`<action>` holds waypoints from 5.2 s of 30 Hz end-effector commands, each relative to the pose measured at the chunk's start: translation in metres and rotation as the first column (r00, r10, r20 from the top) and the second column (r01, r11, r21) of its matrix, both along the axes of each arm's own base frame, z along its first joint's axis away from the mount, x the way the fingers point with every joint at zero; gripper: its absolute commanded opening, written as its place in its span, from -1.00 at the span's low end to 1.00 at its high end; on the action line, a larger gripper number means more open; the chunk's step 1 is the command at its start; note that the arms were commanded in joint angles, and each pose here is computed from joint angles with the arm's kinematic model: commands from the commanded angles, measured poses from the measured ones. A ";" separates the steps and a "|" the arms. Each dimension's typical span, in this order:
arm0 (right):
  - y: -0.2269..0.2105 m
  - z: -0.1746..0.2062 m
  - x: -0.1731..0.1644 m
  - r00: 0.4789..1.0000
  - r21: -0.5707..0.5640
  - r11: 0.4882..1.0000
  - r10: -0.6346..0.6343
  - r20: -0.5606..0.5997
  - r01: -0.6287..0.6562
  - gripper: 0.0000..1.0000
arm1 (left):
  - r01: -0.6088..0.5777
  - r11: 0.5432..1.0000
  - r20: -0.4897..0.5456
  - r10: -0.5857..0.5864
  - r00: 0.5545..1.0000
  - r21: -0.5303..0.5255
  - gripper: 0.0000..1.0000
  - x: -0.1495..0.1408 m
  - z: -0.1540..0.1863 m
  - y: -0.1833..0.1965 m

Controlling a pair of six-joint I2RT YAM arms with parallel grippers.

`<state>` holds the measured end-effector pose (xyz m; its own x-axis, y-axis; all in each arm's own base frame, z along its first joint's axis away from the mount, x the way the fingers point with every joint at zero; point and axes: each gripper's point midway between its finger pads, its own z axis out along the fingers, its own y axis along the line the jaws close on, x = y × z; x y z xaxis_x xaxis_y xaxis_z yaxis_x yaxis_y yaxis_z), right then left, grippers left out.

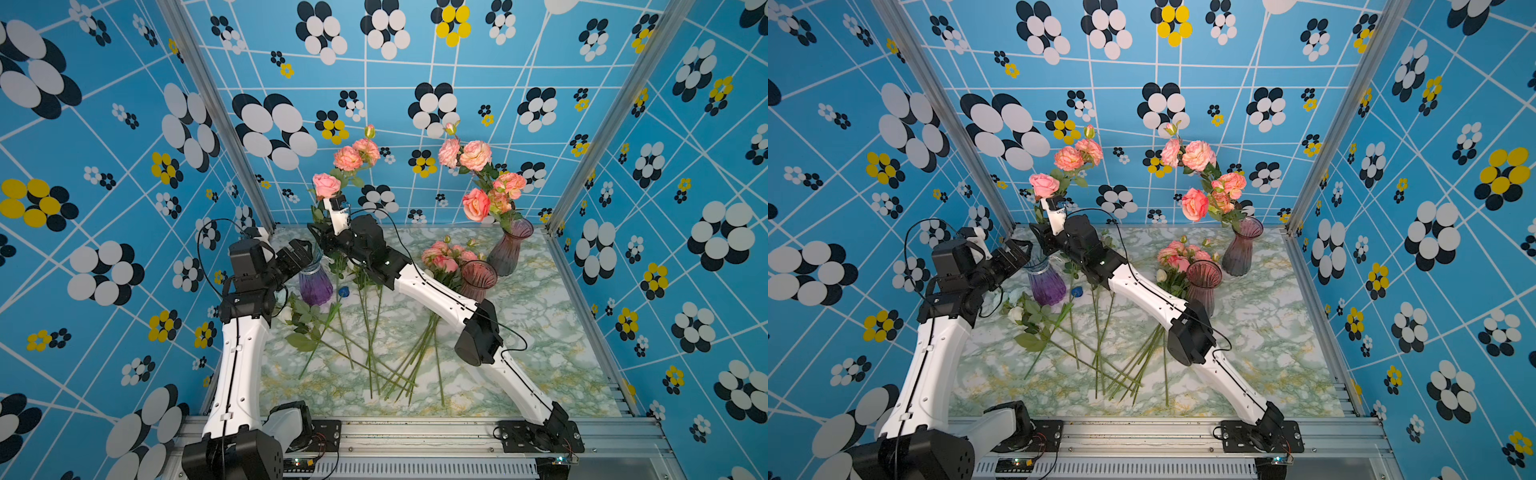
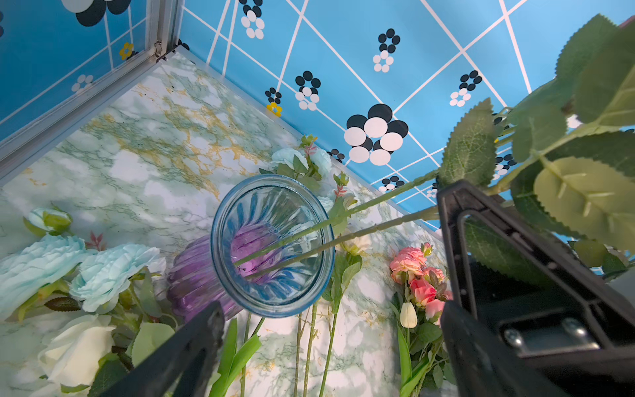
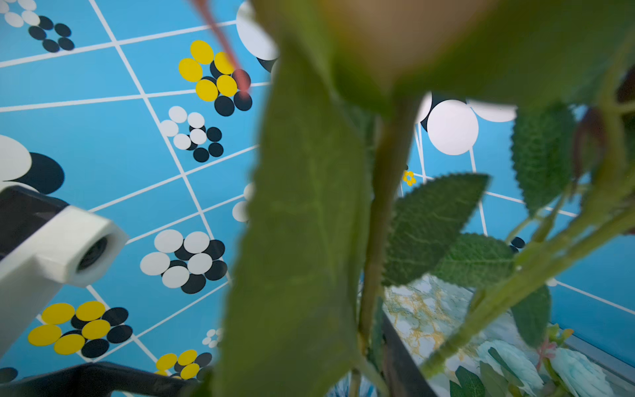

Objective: Place the pink flowers into the vase
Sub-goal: Place the flower in the vase, then adjust the flower at the center of the board, then pick up the flower at the center of the board.

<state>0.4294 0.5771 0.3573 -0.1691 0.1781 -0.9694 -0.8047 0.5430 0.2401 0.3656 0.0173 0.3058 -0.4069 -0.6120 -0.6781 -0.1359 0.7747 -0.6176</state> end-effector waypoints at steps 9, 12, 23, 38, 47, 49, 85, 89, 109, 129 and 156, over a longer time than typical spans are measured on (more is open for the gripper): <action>-0.032 0.043 -0.028 1.000 -0.039 0.999 0.010 0.023 -0.009 0.11 | 0.001 1.000 0.009 -0.001 1.000 0.025 0.99 -0.002 0.004 0.000; -0.035 0.035 -0.029 1.000 -0.076 0.997 0.007 0.001 -0.007 0.15 | 0.007 1.000 0.013 -0.007 1.000 0.015 0.99 -0.001 0.005 -0.001; -0.064 0.007 -0.048 0.999 -0.198 0.980 -0.005 -0.042 -0.003 0.39 | 0.023 1.000 -0.004 -0.023 1.000 0.015 0.99 0.004 -0.004 -0.004; -0.126 -0.037 -0.062 0.980 -0.382 0.918 -0.162 -0.119 0.105 0.61 | 0.143 0.985 -0.027 -0.141 0.990 0.100 0.99 0.002 -0.007 -0.039; -0.258 -0.154 -0.067 0.737 -0.704 0.659 -0.609 -0.295 0.264 0.54 | 0.396 0.905 -0.134 -0.378 0.916 0.157 0.99 -0.009 -0.048 -0.120; -0.280 -0.177 -0.075 0.669 -0.737 0.625 -0.665 -0.332 0.256 0.53 | 0.433 0.889 -0.153 -0.412 0.898 0.149 0.99 -0.012 -0.054 -0.132; -0.322 -0.312 -0.077 0.336 -0.788 0.581 -0.798 -0.500 0.206 -0.37 | 0.547 0.826 -0.270 -0.501 0.823 0.136 0.99 -0.017 -0.089 -0.176; -0.319 -0.304 -0.071 0.356 -0.794 0.572 -0.799 -0.484 0.205 -0.63 | 0.547 0.826 -0.272 -0.500 0.823 0.136 0.99 -0.017 -0.089 -0.176; -0.284 -0.245 -0.034 0.501 -0.774 0.590 -0.754 -0.425 0.230 -0.72 | 0.545 0.838 -0.281 -0.530 0.800 -0.029 1.00 -0.024 -0.115 -0.188; -0.316 -0.261 -0.053 0.482 -0.813 0.551 -0.773 -0.412 0.190 -0.06 | 0.674 0.717 -0.463 -0.666 0.585 -0.178 0.86 -0.051 -0.195 -0.249; -0.337 -0.228 -0.069 0.508 -0.772 0.577 -0.765 -0.396 0.266 0.32 | 0.770 0.635 -0.637 -0.619 0.459 -0.063 -0.32 -0.035 -0.282 -0.300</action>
<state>0.3595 0.2458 0.1179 -0.8503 -0.0505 -0.5238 -0.0724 0.9971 0.0214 0.3281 -0.2832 0.0289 -0.9574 0.1674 -0.2353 0.2613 0.8491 -0.4590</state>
